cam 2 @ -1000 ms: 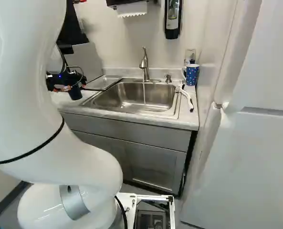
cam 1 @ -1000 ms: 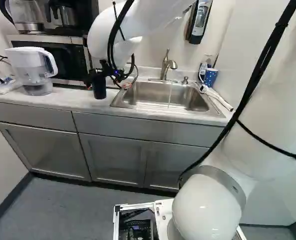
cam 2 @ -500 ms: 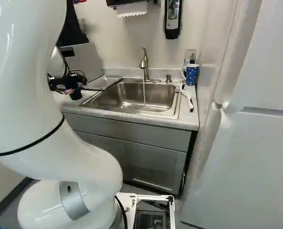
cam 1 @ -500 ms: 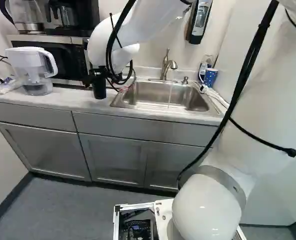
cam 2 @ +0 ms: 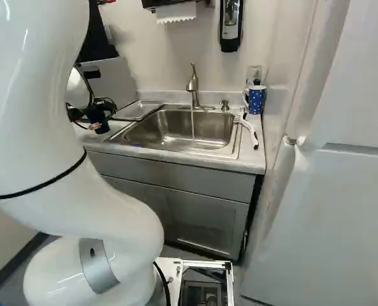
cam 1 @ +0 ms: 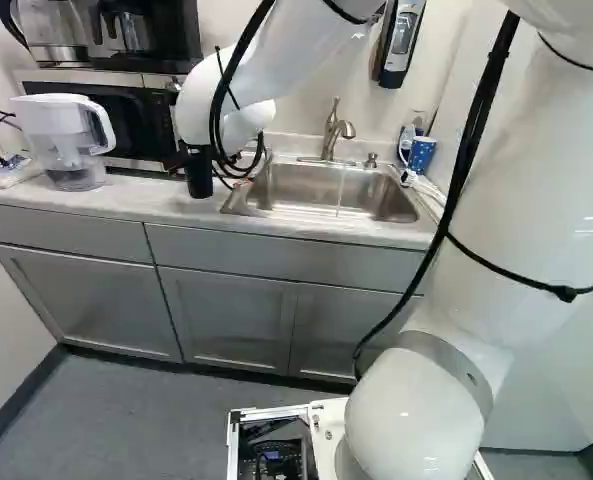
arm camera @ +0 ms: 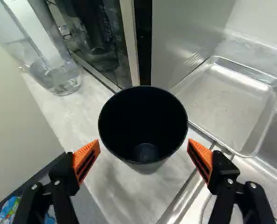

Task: Rinse the cup and place it in the tray

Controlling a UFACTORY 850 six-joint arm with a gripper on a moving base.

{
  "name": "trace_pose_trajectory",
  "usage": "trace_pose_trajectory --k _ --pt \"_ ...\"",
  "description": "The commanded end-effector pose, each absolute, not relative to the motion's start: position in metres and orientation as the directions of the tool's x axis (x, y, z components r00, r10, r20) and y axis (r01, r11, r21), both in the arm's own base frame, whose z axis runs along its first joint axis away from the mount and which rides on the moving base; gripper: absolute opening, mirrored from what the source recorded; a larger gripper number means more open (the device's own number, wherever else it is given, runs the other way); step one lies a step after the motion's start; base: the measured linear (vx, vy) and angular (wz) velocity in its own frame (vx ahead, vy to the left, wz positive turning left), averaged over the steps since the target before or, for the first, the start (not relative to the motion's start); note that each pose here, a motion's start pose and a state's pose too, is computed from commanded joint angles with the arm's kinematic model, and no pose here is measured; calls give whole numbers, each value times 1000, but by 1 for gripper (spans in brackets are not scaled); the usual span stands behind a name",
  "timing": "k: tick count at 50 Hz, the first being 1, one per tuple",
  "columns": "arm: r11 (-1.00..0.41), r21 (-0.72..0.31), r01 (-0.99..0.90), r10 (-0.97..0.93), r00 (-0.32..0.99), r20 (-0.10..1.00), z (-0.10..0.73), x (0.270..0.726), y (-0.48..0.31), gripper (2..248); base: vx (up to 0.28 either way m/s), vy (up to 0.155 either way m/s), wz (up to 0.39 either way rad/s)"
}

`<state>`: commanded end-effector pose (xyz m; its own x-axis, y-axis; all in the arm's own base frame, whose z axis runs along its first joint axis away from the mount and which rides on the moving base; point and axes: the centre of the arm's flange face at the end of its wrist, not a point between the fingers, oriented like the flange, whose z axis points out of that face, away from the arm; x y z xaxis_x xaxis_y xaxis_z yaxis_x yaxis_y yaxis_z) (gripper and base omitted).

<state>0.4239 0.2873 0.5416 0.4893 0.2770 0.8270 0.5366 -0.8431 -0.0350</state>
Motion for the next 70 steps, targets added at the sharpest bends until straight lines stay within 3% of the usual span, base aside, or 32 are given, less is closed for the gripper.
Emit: trace_pose_trajectory --k 70 --pt "-847 -30 531 157 302 940 496 415 279 247 0 0 0"
